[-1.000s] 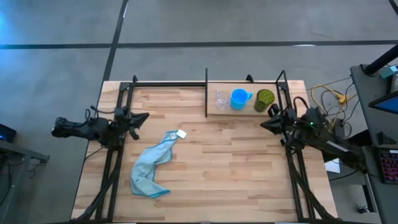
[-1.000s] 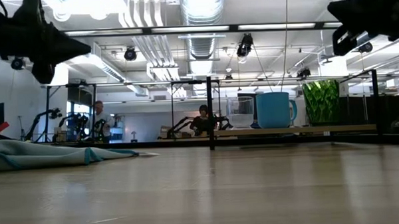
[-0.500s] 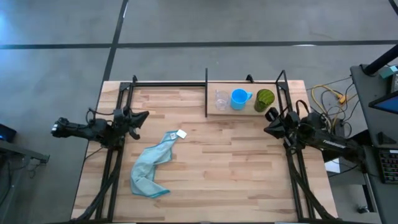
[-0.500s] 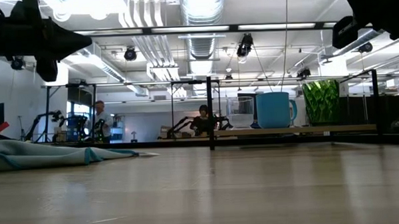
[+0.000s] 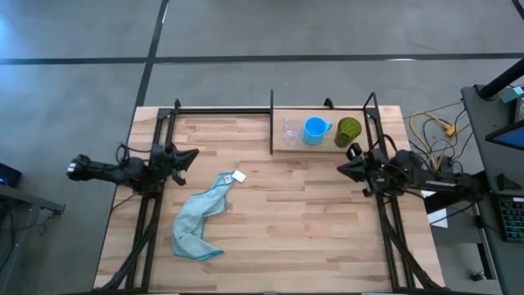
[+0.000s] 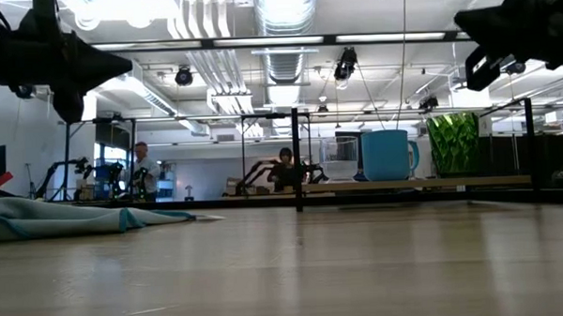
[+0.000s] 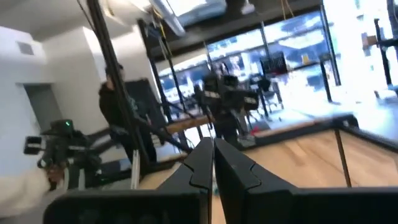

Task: Stack small to large cups/mugs on shelf
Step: Return to Home Position

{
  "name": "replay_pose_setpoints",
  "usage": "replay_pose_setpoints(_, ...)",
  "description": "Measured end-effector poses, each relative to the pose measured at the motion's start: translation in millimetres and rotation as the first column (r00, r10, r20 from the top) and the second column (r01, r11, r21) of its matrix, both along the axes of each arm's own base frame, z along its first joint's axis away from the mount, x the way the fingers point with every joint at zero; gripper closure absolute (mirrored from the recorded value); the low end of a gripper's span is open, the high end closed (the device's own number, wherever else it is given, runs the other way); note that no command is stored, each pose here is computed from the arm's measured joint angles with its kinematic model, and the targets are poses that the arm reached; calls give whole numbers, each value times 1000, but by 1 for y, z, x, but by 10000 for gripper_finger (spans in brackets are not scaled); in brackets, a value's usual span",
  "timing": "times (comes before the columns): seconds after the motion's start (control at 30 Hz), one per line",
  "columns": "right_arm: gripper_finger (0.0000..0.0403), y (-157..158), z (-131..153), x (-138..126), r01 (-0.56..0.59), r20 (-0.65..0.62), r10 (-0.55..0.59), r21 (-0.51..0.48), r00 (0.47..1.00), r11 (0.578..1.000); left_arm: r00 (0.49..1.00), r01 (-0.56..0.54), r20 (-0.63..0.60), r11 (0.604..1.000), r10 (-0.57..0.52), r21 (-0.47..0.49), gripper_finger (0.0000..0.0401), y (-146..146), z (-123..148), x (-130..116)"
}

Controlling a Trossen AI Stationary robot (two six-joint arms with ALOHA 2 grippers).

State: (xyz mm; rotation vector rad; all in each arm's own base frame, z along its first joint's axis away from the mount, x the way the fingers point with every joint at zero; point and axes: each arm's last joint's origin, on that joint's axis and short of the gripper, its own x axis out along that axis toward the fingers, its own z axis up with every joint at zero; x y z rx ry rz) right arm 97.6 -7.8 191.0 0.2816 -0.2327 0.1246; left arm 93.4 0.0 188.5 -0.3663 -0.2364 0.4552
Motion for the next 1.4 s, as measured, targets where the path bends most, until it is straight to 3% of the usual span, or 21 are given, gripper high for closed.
replay_pose_setpoints(0.17, 394, -1, -4, 3, 16, -41, -17, -14, 999, 1000, 1000, 8, -25, 1000, -8, -27, 400, -1, -7, 4)
replay_pose_setpoints(0.33, 394, -4, -4, 4, 129, -44, -132, -68, 990, 989, 998, 22, -58, 999, -25, -45, 400, -2, -13, 7)
replay_pose_setpoints(0.47, 394, -4, -5, 4, 150, -43, -154, -79, 987, 986, 995, 35, -89, 999, -38, -26, 400, -2, -15, 8)
replay_pose_setpoints(0.8, 394, -4, -5, 4, 146, -53, -149, -60, 987, 987, 984, -32, -172, 996, 45, 79, 400, -1, -18, 10)
replay_pose_setpoints(1.1, 394, -4, -5, 4, 137, -57, -137, -9, 989, 991, 989, -65, -120, 982, 87, 175, 400, 2, -8, 4)
replay_pose_setpoints(1.2, 394, -4, -5, 4, 137, -57, -137, -9, 989, 991, 993, -15, -111, 984, 36, 179, 400, 1, -7, 4)
replay_pose_setpoints(1.4, 394, -4, -5, 4, 137, -57, -137, -9, 989, 991, 973, 221, -99, 970, -210, 106, 400, -4, -11, 6)
